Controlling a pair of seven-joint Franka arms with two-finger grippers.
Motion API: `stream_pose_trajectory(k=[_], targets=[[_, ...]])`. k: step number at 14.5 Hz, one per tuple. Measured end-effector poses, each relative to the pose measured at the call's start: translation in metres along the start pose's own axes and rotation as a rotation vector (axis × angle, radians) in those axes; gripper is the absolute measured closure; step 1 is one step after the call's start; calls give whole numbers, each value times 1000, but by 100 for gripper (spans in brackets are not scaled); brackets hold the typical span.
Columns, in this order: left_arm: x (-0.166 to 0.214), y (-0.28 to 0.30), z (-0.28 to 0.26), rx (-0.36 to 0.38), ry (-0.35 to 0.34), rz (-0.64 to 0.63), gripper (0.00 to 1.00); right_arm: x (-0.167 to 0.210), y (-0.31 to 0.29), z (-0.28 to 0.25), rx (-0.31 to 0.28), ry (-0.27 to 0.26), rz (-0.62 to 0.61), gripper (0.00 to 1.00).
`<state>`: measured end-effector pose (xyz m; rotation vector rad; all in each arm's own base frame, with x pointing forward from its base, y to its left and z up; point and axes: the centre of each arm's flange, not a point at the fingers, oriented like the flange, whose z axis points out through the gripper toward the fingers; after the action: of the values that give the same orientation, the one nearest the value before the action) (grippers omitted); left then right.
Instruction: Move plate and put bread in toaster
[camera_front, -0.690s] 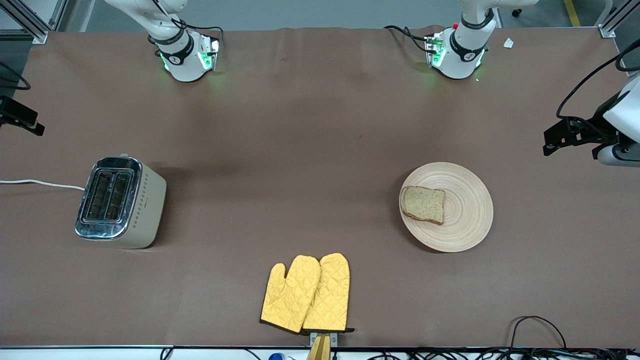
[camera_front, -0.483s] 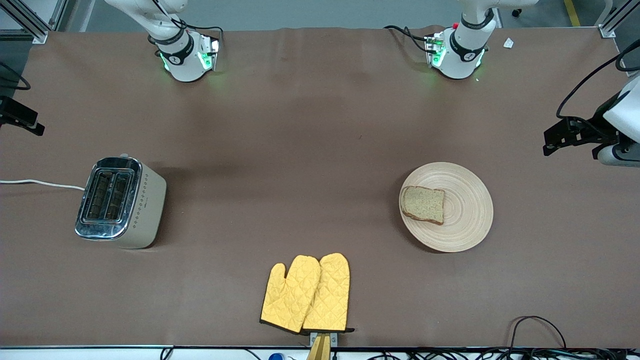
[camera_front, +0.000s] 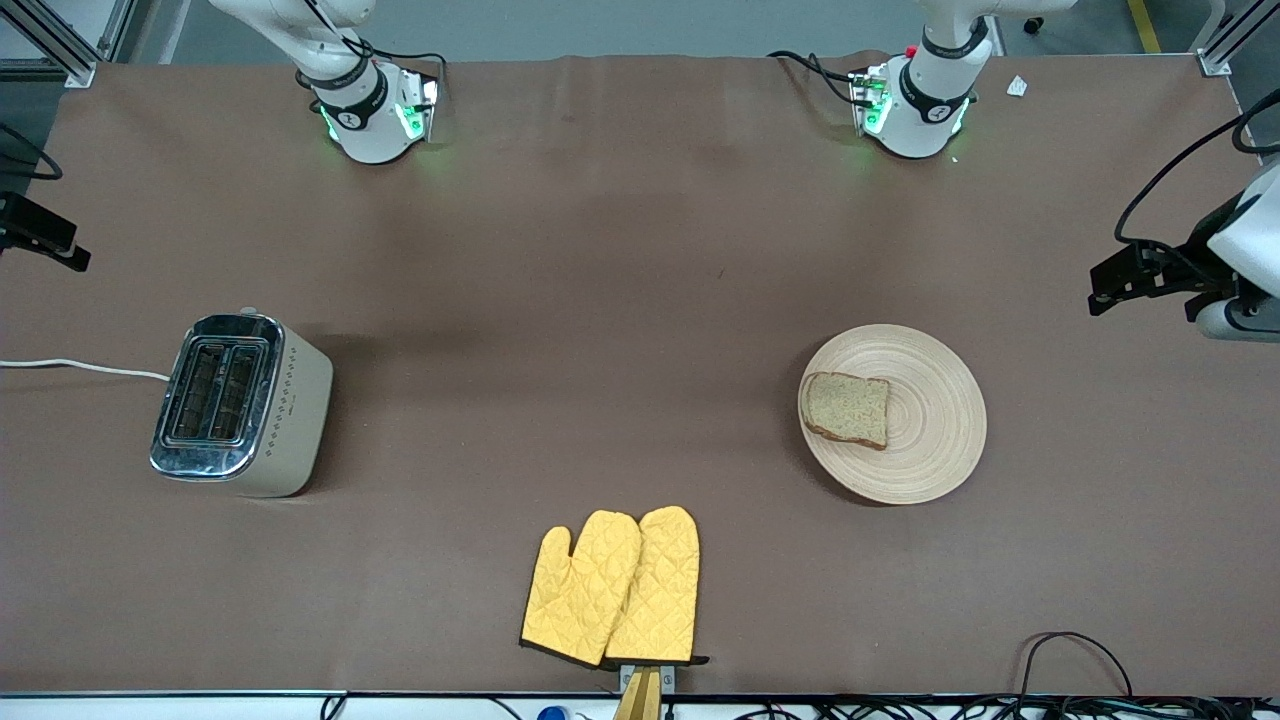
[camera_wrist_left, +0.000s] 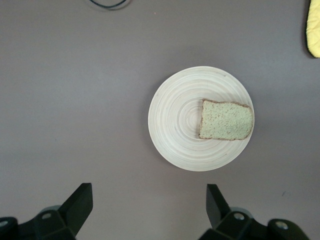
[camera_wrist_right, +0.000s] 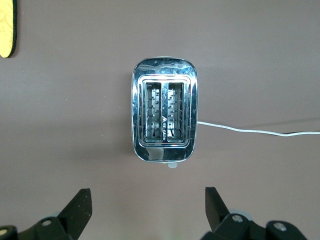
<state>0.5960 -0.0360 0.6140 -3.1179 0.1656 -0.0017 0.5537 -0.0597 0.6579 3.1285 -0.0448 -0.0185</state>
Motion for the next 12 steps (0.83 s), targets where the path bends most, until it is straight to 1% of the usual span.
stream_pose_trajectory(k=[1,2,4,8,12], targets=[[2,-6,6,-9,-11,-10,0,0,-1,0,0,0,-1,0],[5,-15,15,-39,-24,-29,0,0,-1,0,0,0,-2,0],[13,-41,44,-128,-64,-64,0,0,-2,0,0,0,-3,0],[34,-72,124,-280,-167,-127,0,0,-2,0,0,-3,-4,0],[50,-99,223,-475,-252,-153,0,-1,-2,2,1,-16,-4,0]])
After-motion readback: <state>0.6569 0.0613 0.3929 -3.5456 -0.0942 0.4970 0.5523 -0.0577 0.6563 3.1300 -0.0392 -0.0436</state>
